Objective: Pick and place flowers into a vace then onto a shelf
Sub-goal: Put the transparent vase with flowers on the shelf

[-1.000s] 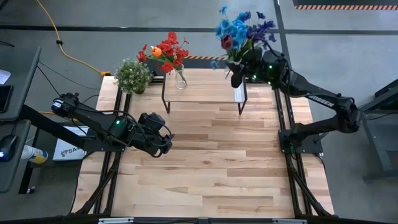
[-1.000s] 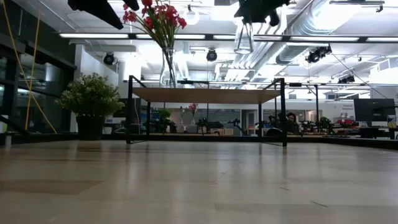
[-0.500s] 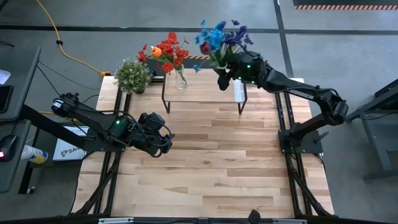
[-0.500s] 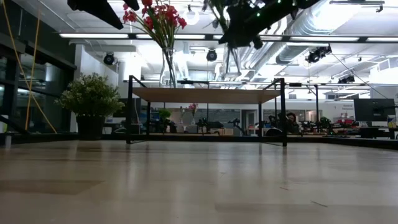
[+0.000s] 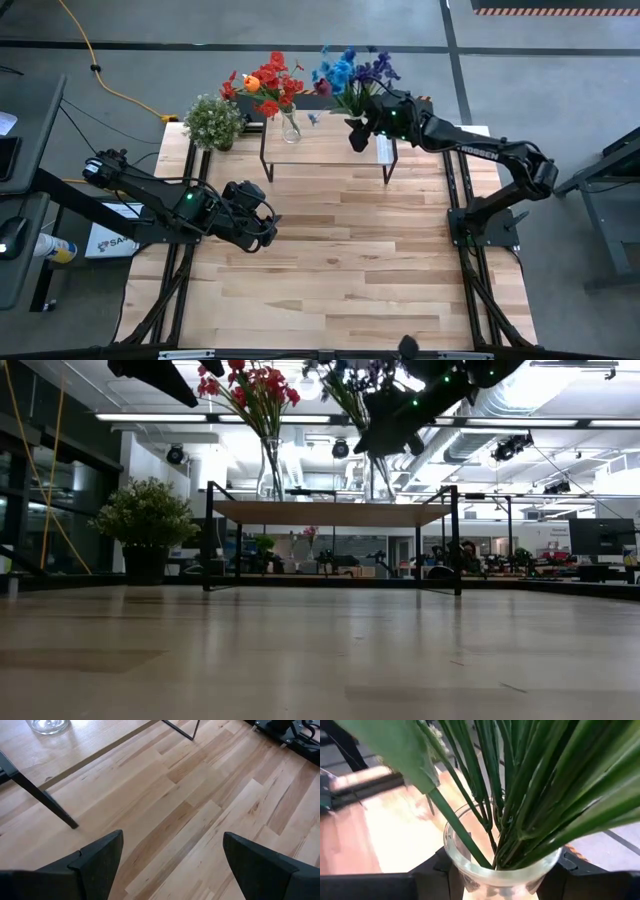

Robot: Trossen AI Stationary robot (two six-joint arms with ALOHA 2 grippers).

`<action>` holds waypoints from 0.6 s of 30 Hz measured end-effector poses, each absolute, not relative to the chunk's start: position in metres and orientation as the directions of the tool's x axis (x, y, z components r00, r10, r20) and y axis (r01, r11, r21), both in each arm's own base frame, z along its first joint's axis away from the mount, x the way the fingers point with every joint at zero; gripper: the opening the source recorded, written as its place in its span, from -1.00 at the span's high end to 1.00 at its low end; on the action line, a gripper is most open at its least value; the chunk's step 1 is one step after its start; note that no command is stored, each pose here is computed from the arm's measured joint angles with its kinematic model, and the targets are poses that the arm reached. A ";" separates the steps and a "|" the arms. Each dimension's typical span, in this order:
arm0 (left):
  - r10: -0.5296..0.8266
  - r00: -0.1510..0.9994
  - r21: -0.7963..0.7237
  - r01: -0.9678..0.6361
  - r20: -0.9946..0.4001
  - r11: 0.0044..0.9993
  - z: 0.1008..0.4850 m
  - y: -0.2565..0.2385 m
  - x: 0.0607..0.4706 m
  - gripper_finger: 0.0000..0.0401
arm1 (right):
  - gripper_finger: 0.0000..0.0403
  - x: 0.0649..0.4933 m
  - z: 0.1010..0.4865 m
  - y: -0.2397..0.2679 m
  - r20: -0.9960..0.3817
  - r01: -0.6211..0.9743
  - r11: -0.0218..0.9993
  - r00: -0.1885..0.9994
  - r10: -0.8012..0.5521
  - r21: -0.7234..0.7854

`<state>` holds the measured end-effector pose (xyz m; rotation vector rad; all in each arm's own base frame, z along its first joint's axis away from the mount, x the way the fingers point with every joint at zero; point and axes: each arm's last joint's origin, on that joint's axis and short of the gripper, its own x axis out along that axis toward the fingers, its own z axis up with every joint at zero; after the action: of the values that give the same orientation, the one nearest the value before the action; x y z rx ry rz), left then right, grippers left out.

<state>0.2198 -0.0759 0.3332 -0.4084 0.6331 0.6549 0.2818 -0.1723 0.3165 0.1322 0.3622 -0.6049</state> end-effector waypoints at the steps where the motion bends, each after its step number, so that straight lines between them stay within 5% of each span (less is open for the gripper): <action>1: 0.433 0.618 -0.153 -0.670 -0.656 0.726 0.333 -0.076 0.220 -0.88 | 0.18 0.281 0.314 -0.172 -0.379 0.581 0.814 0.757 -0.533 0.015; 18: 0.430 0.619 -0.157 -0.671 -0.657 0.725 0.333 -0.076 0.220 -0.88 | 0.18 0.273 0.303 -0.180 -0.406 0.603 0.798 0.735 -0.543 0.026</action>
<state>0.2198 -0.0760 0.3332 -0.4133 0.6336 0.6544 0.2735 -0.1799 0.3029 0.1595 0.3947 -0.6322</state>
